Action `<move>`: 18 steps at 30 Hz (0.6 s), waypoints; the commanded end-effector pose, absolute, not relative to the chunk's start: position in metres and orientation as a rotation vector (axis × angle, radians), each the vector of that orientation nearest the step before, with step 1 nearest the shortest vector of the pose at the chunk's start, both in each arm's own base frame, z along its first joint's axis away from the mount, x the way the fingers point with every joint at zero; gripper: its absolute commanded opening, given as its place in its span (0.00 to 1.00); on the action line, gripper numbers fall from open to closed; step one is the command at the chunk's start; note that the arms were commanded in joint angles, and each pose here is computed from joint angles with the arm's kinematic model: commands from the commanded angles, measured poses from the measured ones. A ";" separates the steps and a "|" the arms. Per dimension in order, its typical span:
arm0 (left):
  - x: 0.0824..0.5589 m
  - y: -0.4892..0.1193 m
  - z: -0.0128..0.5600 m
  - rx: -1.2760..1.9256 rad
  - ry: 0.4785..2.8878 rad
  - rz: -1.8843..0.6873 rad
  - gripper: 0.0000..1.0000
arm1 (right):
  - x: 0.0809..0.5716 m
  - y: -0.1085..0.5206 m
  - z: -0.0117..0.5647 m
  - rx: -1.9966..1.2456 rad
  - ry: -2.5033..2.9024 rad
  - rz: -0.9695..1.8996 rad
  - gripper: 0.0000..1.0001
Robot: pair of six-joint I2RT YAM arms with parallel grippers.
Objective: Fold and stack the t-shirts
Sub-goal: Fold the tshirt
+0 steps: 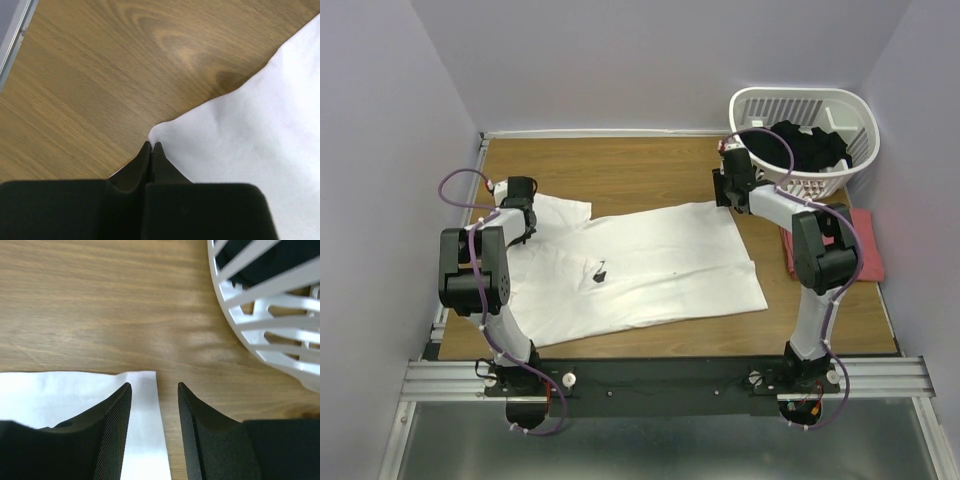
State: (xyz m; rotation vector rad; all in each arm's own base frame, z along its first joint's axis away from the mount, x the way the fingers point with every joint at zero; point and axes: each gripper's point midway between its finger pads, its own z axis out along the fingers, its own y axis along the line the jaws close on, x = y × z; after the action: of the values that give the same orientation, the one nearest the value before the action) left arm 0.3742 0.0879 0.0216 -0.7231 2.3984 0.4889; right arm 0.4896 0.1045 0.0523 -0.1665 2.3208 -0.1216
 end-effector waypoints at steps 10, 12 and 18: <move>0.342 0.093 0.004 -0.758 2.495 0.550 0.00 | 0.508 0.132 0.056 -0.460 2.281 -0.025 0.50; 0.342 0.093 0.003 -0.760 2.495 0.555 0.00 | 0.507 0.133 0.049 -0.475 2.297 -0.017 0.50; 0.340 0.095 0.002 -0.761 2.497 0.569 0.00 | 0.500 0.127 0.025 -0.506 2.364 -0.040 0.49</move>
State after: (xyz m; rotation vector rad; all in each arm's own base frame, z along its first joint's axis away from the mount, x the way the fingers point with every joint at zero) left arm 0.3725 0.0899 0.0216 -0.7316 2.3975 0.4920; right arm 0.5044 0.1265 0.0400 -0.4510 2.3145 -0.0512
